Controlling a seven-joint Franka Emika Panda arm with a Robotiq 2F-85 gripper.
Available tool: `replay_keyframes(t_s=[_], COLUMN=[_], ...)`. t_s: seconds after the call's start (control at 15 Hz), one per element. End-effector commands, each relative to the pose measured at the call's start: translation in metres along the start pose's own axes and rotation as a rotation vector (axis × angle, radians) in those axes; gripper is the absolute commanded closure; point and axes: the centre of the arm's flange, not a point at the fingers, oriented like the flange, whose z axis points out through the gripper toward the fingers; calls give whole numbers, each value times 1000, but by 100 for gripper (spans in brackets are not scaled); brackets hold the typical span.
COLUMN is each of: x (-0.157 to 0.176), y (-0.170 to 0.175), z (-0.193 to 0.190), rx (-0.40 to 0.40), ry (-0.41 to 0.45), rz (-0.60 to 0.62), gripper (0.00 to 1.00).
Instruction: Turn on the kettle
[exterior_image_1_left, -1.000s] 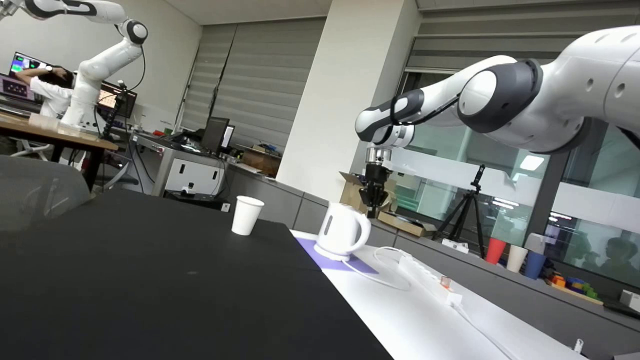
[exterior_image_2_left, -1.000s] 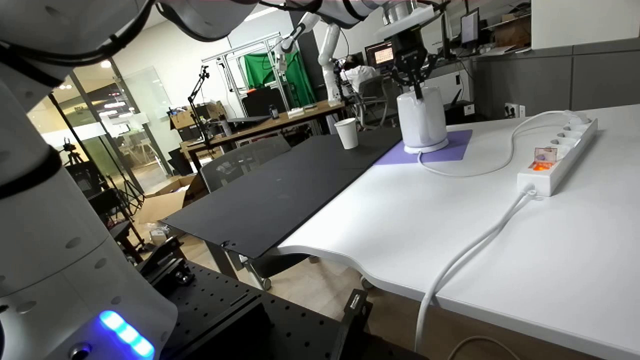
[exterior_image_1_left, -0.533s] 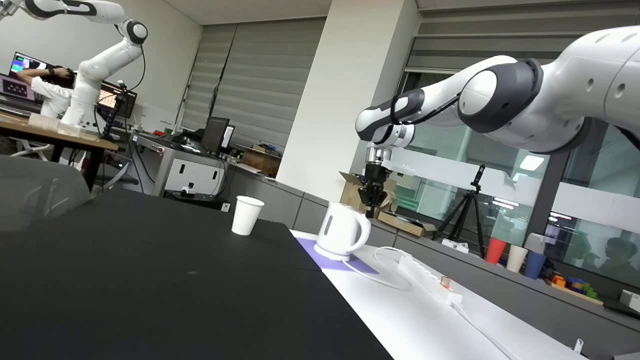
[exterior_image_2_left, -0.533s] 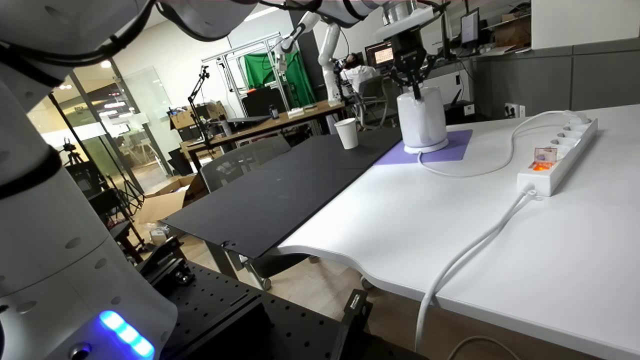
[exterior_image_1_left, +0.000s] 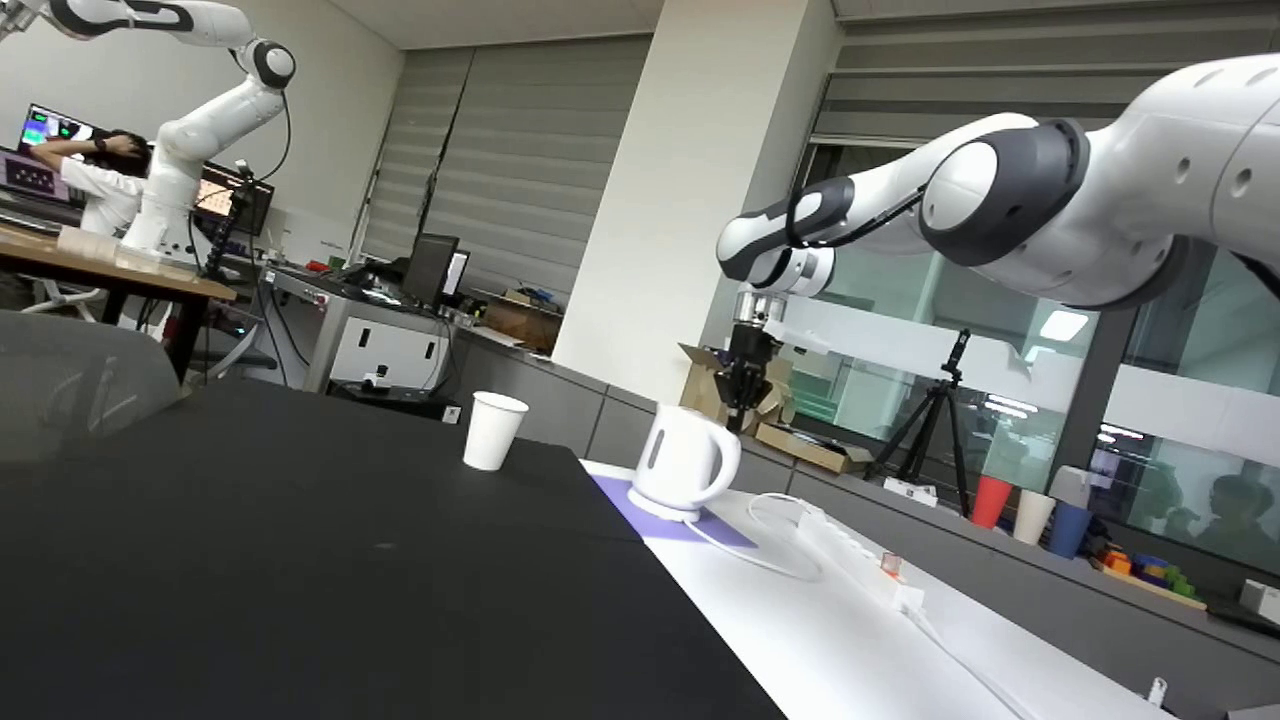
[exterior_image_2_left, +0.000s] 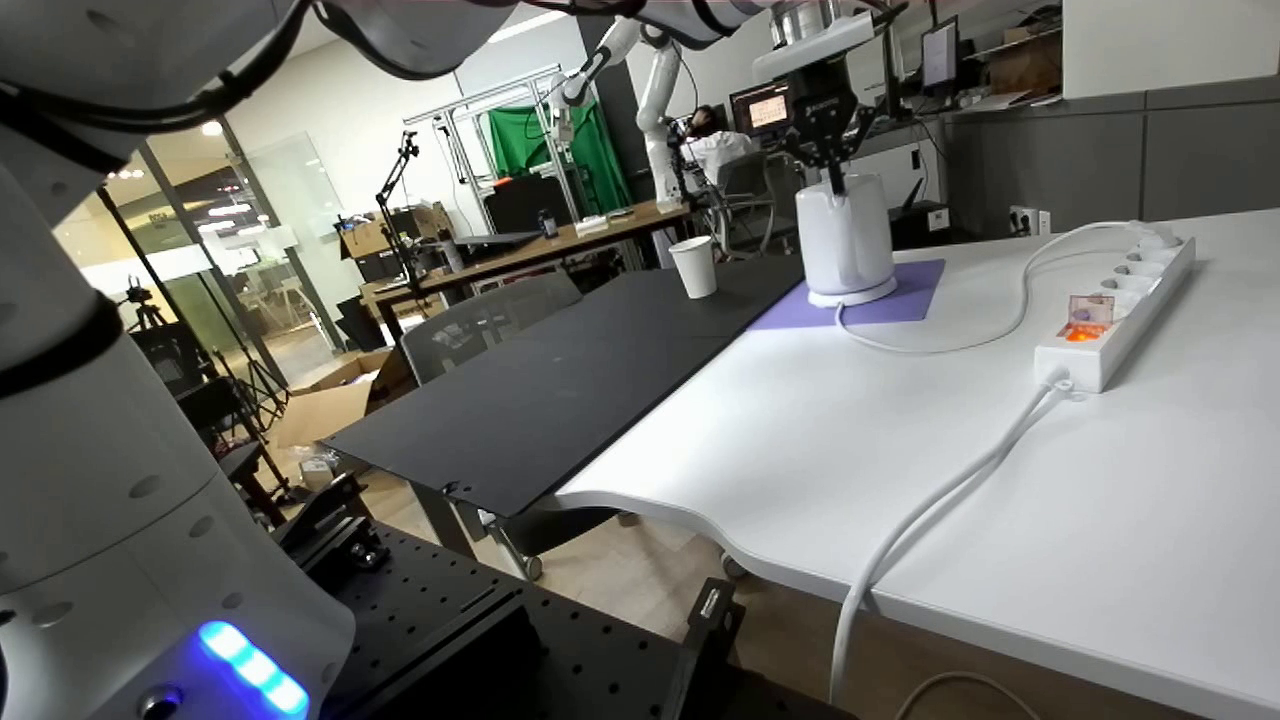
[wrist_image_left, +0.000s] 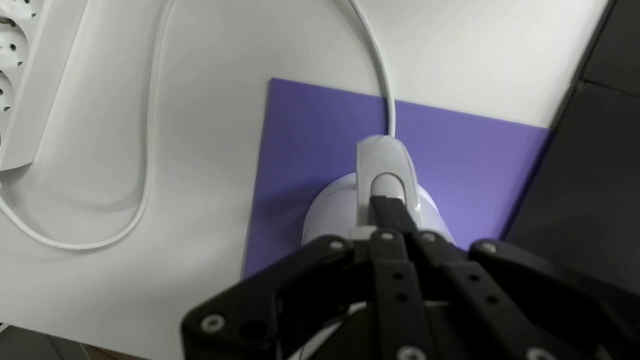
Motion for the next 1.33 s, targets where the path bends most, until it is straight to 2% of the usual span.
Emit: replay_keyframes(t_s=[0.0, 0.27, 0.4, 0.67, 0.87, 0.93, 1.0, 1.27], x=[-5, -4, 0, -4, -11, -13, -15, -13], y=[1, 2, 0, -9, -16, -17, -18, -17], z=[-1, -8, -10, -5, -10, -15, -20, -47], rx=[24, 31, 38, 99, 118, 120, 112, -6], ry=[48, 57, -32, -238, -314, -316, -277, -41], rz=[3, -2, -17, -57, -67, -72, -73, -34], gripper=[100, 100, 100, 100, 100, 100, 100, 100])
